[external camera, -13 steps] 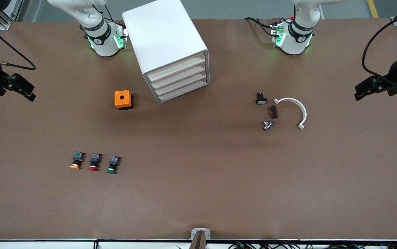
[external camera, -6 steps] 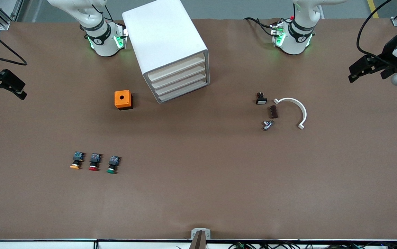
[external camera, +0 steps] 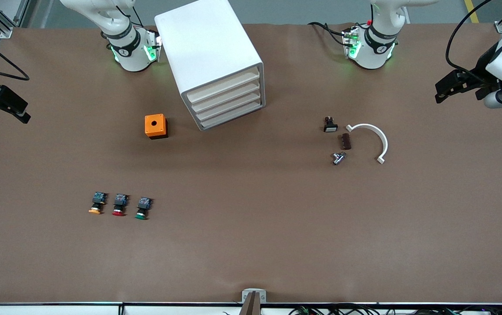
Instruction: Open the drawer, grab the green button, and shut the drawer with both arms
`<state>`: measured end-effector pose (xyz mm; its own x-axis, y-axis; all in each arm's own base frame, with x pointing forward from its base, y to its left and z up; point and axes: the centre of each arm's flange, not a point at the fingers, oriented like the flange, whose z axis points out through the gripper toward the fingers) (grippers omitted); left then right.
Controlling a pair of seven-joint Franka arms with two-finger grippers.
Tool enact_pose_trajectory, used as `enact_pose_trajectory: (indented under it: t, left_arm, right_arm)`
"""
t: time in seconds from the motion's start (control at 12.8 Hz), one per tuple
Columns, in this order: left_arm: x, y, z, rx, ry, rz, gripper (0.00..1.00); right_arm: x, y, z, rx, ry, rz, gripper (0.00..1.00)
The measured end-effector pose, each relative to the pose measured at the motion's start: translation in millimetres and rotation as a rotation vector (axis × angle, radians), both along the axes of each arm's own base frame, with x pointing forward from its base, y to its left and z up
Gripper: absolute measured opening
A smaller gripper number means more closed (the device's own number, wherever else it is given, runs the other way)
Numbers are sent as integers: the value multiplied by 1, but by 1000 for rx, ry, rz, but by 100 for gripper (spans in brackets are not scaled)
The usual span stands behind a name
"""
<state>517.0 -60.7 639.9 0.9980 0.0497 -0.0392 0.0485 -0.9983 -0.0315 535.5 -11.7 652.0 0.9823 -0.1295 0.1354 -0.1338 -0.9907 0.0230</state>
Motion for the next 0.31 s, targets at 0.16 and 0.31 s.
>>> enact_pose_trajectory:
  t: [0.16,0.31]
  left_arm:
    - [1,0,2,-1,-7,1,100]
    - [3,0,4,-2,-9,1,100]
  right_arm:
    - [0,0,0,0,1,3,100]
    - [0,0,0,-1,0,4,100]
